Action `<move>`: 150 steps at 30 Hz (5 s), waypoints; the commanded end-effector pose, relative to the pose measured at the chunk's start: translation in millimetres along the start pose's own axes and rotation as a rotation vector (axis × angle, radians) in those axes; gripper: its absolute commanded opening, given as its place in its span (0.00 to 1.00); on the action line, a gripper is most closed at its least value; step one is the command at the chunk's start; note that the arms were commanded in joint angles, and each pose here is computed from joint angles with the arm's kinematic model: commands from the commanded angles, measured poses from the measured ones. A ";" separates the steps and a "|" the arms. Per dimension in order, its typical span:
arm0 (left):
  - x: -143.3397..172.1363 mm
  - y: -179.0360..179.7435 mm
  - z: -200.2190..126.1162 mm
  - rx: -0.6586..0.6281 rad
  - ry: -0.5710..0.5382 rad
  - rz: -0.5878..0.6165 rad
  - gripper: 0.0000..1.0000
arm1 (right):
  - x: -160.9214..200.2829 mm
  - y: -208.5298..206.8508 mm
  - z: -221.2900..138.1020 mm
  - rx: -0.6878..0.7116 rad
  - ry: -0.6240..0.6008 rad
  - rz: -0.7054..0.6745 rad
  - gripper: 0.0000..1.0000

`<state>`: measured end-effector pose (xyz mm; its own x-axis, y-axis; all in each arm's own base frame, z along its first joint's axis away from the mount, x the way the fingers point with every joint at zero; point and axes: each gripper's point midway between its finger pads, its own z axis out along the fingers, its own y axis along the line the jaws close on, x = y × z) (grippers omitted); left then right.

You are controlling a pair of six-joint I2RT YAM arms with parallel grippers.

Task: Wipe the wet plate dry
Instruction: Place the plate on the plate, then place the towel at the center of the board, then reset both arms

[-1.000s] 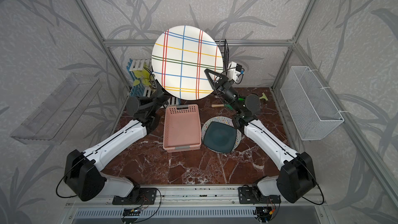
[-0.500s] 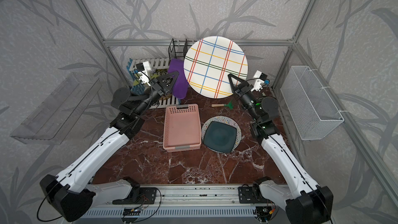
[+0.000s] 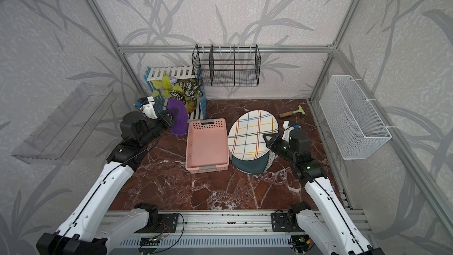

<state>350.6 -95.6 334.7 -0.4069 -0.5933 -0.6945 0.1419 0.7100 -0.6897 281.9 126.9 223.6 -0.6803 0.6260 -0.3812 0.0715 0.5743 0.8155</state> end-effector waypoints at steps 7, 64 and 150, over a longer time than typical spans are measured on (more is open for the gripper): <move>-7.2 -5.3 -6.8 0.024 -0.020 0.040 0.00 | 6.5 -28.5 24.4 0.062 0.033 -0.018 0.00; 2.0 50.6 -9.7 -0.209 -0.029 0.092 0.00 | 12.5 -139.6 -5.6 0.503 -0.077 -0.104 0.94; 41.9 238.6 -3.8 -0.730 -0.349 0.595 1.00 | -126.0 -194.5 50.0 0.635 -0.506 -0.710 0.99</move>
<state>351.5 55.4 123.8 -0.2260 -0.1274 -0.9658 -0.4467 0.8946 -0.0135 383.9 -39.3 77.5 -0.3777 0.1109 -0.9193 0.2528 0.9674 0.0128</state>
